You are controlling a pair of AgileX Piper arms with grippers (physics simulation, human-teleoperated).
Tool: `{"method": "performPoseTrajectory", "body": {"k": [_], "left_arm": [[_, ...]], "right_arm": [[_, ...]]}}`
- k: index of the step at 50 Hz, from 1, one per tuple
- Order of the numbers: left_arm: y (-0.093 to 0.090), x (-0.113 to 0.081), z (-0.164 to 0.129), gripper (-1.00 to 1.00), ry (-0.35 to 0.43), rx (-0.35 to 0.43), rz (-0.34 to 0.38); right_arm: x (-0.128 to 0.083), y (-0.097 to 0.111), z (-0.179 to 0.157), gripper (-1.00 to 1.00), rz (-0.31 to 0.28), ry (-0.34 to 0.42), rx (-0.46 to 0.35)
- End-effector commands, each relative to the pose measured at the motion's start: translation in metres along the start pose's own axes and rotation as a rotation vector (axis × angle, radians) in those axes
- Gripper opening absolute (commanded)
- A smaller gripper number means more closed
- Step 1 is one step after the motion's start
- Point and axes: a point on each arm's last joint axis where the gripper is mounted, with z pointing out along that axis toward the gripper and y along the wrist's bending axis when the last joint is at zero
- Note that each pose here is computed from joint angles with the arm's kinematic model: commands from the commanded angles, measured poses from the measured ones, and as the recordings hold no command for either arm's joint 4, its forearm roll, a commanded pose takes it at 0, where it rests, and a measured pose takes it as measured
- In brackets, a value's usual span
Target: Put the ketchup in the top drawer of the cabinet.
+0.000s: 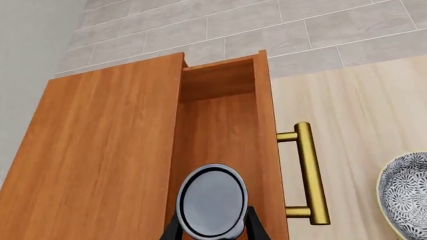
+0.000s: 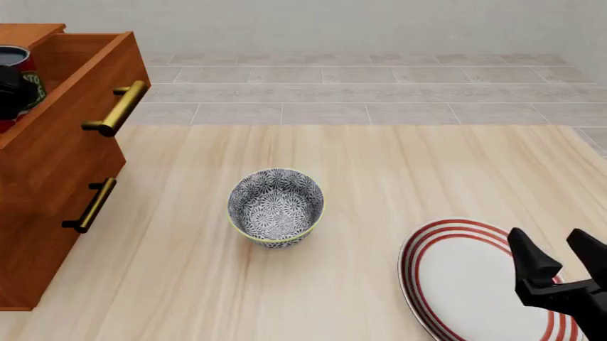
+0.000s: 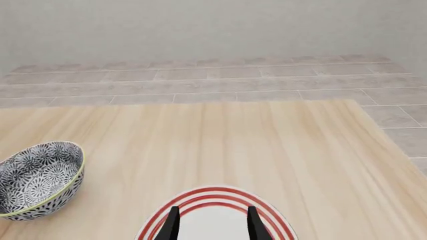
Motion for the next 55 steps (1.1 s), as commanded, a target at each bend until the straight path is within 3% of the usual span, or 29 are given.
{"method": "performPoseTrajectory", "body": {"k": [1,26,40,45,55], "left_arm": [[0.001,-0.001,0.0,1.0,-0.002,-0.002,0.02],[0.0,-0.011,-0.008,1.0,-0.018,0.01,0.007],[0.004,-0.034,-0.046,1.0,-0.085,0.006,0.013],[0.003,-0.034,-0.054,1.0,-0.095,0.007,0.023],[0.003,-0.046,-0.09,1.0,-0.176,0.007,0.042]], "right_arm": [[0.0,0.0,0.001,1.0,0.0,0.003,-0.002],[0.001,0.001,0.002,1.0,0.0,0.009,-0.006],[0.001,0.001,0.002,1.0,-0.001,0.01,-0.008],[0.001,0.001,0.002,1.0,0.0,0.011,-0.009],[0.001,0.001,0.002,1.0,-0.003,0.01,-0.01]]}}
